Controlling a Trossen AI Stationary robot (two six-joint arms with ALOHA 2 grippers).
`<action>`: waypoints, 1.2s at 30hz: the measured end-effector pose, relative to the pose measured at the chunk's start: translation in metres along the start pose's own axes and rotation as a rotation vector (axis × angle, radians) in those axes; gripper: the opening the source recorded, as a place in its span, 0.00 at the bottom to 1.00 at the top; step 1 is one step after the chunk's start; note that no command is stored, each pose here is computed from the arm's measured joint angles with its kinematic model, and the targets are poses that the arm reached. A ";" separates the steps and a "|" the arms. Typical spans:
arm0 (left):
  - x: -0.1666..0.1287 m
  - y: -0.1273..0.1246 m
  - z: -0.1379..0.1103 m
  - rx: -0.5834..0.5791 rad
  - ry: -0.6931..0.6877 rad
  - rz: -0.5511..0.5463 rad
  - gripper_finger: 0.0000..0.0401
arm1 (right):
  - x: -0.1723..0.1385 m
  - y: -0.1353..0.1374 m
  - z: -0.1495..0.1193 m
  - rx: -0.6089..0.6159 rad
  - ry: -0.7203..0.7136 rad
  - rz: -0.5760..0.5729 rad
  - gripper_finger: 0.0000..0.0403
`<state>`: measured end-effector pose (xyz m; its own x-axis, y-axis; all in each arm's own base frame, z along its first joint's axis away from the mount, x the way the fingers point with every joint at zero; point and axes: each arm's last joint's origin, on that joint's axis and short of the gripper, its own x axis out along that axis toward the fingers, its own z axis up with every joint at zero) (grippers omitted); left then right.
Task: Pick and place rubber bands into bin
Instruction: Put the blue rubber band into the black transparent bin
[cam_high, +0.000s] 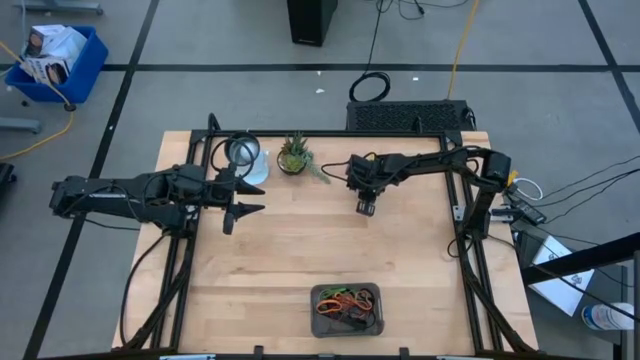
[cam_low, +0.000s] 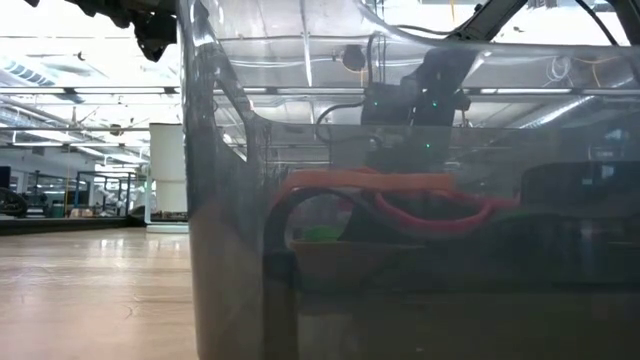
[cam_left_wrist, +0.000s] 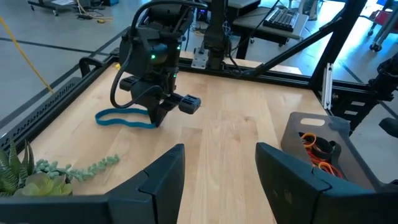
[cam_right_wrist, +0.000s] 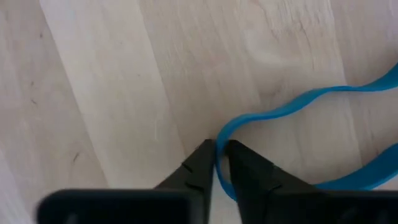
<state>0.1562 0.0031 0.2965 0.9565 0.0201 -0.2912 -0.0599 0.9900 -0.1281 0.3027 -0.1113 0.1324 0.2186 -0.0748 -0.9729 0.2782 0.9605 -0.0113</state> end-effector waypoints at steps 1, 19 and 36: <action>0.000 0.000 0.000 0.000 0.000 0.000 0.50 | 0.000 0.000 0.000 0.000 -0.004 0.000 0.07; 0.000 -0.001 0.001 -0.033 -0.006 -0.017 0.50 | -0.167 0.023 0.001 0.065 -0.764 0.040 0.00; -0.106 -0.006 0.002 0.026 -0.382 -0.239 0.51 | -0.281 0.084 -0.048 -0.109 -1.286 0.257 0.00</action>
<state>0.0561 -0.0042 0.3304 0.9798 -0.1638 0.1150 0.1778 0.9762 -0.1239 0.2197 0.0031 0.3937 0.9988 -0.0301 -0.0378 0.0324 0.9975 0.0630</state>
